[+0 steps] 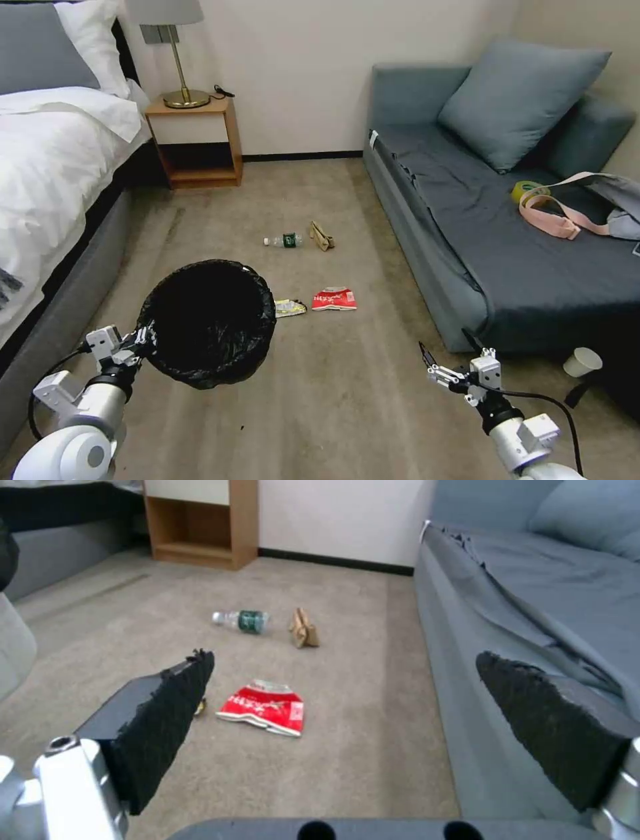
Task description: Pick up the trash bin, then pick up the garbage on the floor and place it into the trash bin.
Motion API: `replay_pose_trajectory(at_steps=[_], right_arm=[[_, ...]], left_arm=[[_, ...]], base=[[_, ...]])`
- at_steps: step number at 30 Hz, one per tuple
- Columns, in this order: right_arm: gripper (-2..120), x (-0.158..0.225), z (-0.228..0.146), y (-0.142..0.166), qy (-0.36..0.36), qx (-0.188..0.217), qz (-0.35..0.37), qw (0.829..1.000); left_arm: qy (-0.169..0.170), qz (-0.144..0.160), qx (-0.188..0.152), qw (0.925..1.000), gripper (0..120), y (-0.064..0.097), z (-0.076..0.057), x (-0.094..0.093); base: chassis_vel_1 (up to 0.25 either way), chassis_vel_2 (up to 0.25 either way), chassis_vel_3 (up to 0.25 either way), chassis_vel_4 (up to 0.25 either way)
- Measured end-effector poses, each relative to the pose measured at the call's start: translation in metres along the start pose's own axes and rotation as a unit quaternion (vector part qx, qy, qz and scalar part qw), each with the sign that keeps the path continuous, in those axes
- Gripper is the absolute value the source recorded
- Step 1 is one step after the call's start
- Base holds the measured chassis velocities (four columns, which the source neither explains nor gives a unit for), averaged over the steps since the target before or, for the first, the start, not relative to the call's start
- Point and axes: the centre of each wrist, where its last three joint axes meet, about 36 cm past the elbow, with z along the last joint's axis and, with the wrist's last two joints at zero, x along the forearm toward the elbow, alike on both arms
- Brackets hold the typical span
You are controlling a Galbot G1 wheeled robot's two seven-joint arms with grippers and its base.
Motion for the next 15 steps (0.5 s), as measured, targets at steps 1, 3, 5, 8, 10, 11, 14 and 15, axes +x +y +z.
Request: replay_pose_trajectory(at_steps=[1, 3, 5, 8, 10, 11, 14, 15], right_arm=[[100, 0.0000, 0.0000, 0.0000, 0.000, 0.000, 0.000, 1.000], [100, 0.0000, -0.0002, -0.0005, 0.000, 0.000, 0.000, 1.000], [100, 0.0001, -0.0002, -0.0006, 0.000, 0.000, 0.000, 1.000], [100, 0.0001, 0.0000, -0.0004, 0.000, 0.000, 0.001, 1.000], [100, 0.0003, 0.0003, 0.0003, 0.000, 0.000, 0.001, 1.000], [100, 0.0003, 0.0003, 0.0003, 0.000, 0.000, 0.001, 1.000], [100, 0.0005, 0.0006, 0.0007, 0.001, 0.000, 0.001, 1.000], [100, 0.0006, 0.0006, 0.0007, 0.001, 0.001, 0.001, 1.000]], left_arm=[[0.000, 0.000, 0.000, 1.0000, 5, 0.0000, 0.0000, 0.0000], [0.000, 0.000, 0.001, 1.0000, 5, -0.0001, 0.0000, 0.0003], [-0.001, -0.001, 0.000, 1.0000, 5, 0.0001, -0.0002, 0.0006], [-0.001, -0.002, 0.000, 1.0000, 5, 0.0011, -0.0007, 0.0012], [-0.002, -0.002, 0.000, 1.0000, 5, 0.0018, -0.0015, 0.0019], [-0.002, -0.002, 0.000, 1.0000, 5, 0.0018, -0.0015, 0.0019], [-0.004, -0.003, 0.000, 1.0000, 5, 0.0026, -0.0023, 0.0029], [-0.005, -0.003, 0.001, 1.0000, 5, 0.0030, -0.0025, 0.0033]], base=[[-0.058, 0.070, 0.047, -0.050], [-0.069, 0.055, 0.058, -0.051], [-0.083, 0.047, 0.073, -0.079], [-0.079, 0.066, 0.065, -0.072], [-0.077, 0.060, 0.073, -0.062], [-0.071, 0.058, 0.073, -0.055], [-0.076, 0.085, 0.089, -0.061], [-0.064, 0.103, 0.076, -0.066]])
